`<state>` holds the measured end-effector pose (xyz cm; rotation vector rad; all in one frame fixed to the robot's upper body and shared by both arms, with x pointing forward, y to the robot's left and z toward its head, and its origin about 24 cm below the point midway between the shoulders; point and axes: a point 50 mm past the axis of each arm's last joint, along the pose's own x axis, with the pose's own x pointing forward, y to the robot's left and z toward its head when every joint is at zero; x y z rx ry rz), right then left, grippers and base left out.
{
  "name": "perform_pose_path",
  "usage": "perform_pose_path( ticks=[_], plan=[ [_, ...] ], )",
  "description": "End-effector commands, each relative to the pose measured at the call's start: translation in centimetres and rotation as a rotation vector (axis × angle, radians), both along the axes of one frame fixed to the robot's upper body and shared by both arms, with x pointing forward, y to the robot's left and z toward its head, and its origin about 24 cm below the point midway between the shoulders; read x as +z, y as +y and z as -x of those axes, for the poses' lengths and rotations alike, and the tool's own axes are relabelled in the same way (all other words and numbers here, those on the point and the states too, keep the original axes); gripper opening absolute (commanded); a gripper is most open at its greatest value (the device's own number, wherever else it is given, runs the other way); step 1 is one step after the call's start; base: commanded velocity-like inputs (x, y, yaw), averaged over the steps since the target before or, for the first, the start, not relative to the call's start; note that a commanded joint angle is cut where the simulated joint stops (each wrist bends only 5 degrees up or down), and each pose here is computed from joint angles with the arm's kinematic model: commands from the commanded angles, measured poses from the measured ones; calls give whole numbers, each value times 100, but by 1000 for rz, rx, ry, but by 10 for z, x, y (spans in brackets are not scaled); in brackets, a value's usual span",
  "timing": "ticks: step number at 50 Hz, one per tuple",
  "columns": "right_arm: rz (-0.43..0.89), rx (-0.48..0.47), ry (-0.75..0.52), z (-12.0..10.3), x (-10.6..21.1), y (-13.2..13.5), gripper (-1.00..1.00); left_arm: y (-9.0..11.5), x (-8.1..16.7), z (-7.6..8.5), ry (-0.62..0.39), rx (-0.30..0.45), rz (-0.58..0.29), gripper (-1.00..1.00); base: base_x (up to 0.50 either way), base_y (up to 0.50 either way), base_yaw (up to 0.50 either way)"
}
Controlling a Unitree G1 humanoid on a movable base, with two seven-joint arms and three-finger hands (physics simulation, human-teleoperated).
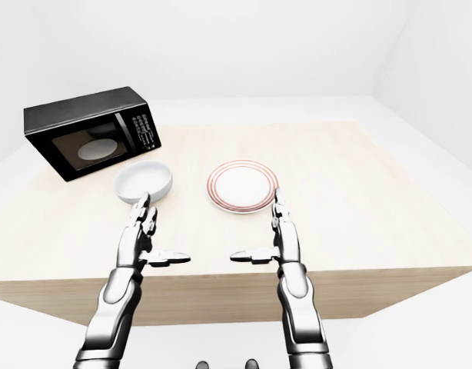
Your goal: Pick up the white bowl and put it on the plate.
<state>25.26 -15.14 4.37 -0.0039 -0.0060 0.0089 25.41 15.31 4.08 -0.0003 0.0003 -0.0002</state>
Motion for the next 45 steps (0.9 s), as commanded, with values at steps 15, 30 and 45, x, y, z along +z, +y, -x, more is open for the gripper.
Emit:
perform_pose_path(
  ticks=[15,30,45],
  plan=[
    [52,42,-14,5,4,4,100,7,1,0,0,0,0,100,0,4,0],
    [53,49,-11,5,3,5,100,7,0,-1,0,0,0,100,1,48,0],
    [51,58,-12,5,0,8,100,7,0,-1,0,0,0,100,1,50,0]
  ],
)
